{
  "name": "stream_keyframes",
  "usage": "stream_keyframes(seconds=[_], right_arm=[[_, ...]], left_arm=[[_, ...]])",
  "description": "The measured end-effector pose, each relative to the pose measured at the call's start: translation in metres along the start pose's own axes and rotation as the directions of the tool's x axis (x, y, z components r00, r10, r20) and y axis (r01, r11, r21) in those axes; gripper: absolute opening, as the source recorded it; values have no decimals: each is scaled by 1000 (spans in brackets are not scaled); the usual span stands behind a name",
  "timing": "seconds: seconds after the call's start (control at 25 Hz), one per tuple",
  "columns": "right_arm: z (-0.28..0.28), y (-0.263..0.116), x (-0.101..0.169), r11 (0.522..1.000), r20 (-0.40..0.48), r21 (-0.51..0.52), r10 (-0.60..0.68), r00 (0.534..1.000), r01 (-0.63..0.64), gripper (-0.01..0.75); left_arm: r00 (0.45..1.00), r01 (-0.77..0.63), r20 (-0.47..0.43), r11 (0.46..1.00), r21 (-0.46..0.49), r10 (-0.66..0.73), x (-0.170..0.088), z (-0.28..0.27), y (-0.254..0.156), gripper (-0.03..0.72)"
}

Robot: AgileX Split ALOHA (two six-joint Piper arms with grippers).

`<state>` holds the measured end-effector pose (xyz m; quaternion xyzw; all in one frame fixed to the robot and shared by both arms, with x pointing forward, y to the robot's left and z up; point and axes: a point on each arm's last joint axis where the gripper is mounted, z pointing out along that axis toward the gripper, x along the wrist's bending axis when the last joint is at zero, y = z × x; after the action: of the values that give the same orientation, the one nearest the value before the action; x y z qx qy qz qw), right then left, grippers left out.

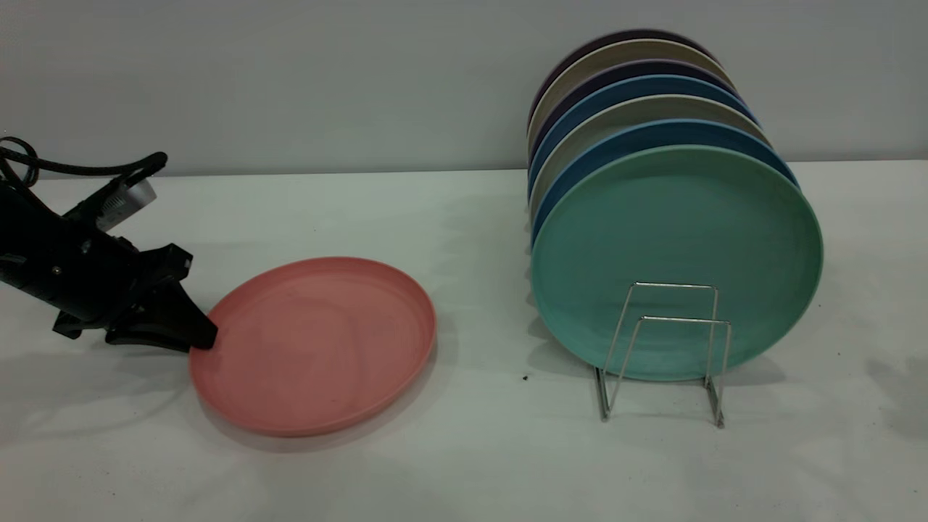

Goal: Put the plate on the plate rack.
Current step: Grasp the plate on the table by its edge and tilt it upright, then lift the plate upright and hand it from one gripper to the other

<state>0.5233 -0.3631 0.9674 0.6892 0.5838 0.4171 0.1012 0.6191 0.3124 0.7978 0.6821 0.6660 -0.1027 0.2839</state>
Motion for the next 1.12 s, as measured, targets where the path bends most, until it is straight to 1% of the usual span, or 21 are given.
stream_keyframes(seconds=[0.24,0.52,0.68,0.8,0.88,1.04,1.12], right_arm=[[0,0,0,1000,-2,0,1,1000,-1,370],[0,0,0,1000,-5,-1,-21,1000,21,370],[-4,3,5,999,-25,-19,-41,999,41,370],[-13,7,13,997,-40,-47,-67,997,65,370],[-19,9,19,995,-54,-66,-85,995,81,370],[-31,12,31,991,-87,-95,-104,991,96,370],[-35,13,37,990,-116,-99,-110,987,99,370]], left_arm=[[1000,-13,-1,1000,-2,13,0,0,0,24],[1000,-27,3,1000,0,27,0,0,0,22],[998,-58,25,998,-11,58,-7,-8,4,22],[995,-86,40,995,-57,88,-19,-23,13,22],[992,-104,66,990,-99,110,-29,-35,19,22],[976,-144,132,967,-208,174,-54,-62,33,22],[966,-171,145,953,-250,212,-66,-75,38,22]])
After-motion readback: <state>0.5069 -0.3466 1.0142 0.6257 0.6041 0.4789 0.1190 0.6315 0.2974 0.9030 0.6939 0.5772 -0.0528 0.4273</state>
